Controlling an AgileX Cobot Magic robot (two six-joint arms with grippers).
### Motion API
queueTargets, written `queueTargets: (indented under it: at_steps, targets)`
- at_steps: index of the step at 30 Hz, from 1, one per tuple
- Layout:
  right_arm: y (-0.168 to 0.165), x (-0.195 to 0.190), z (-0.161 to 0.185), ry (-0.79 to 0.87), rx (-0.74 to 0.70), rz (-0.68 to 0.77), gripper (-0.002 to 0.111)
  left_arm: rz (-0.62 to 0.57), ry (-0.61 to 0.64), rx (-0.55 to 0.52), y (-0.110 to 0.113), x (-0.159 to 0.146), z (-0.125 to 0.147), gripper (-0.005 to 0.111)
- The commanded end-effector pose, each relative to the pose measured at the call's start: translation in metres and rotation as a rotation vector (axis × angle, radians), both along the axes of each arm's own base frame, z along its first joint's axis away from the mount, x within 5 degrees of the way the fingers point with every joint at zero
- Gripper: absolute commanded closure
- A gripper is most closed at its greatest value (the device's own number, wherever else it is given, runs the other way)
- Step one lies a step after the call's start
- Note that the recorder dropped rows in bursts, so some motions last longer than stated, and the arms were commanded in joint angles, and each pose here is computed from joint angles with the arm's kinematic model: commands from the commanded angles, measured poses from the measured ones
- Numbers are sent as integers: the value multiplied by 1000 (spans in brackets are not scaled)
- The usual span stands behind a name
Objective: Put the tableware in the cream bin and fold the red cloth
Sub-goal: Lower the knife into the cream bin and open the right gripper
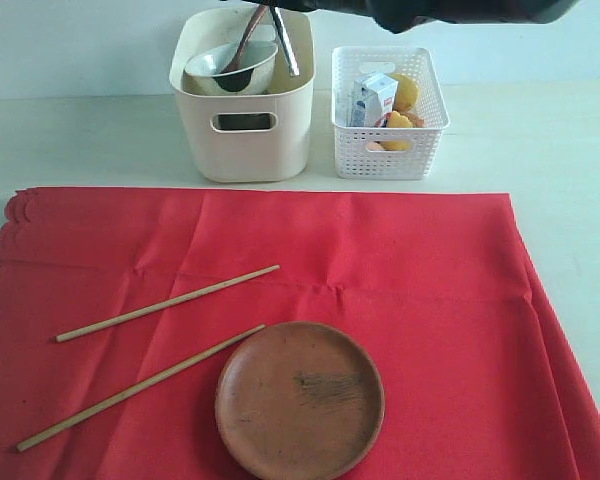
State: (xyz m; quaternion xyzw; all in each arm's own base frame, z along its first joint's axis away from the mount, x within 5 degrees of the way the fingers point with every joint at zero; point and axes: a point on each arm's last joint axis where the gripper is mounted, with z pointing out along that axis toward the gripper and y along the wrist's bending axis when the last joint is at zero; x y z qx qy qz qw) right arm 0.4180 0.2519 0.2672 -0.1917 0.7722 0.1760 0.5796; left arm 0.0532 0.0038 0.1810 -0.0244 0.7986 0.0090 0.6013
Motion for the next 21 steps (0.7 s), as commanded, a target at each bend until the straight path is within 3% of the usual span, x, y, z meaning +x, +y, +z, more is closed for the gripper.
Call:
queueTargets:
  at_steps: [1,12,14,16,17,19,21]
  targets:
    - [8,17,-4,-25,22,-7,107,-8,-10,-1,0,0,0,107]
    - [13,34,-30,6,8,-14,107,-8,-10,-1,0,0,0,107]
    - [14,34,-32,8,7,-14,102,-8,-10,-1,0,0,0,107]
    - [14,34,-32,8,7,-14,88,-8,-10,-1,0,0,0,107]
    - [14,34,-32,8,7,-14,73,-8,-10,-1,0,0,0,107]
    - [14,34,-32,8,7,-14,56,-8,-10,-1,0,0,0,107]
    - [14,34,-32,7,5,-14,48,-8,-10,-1,0,0,0,107]
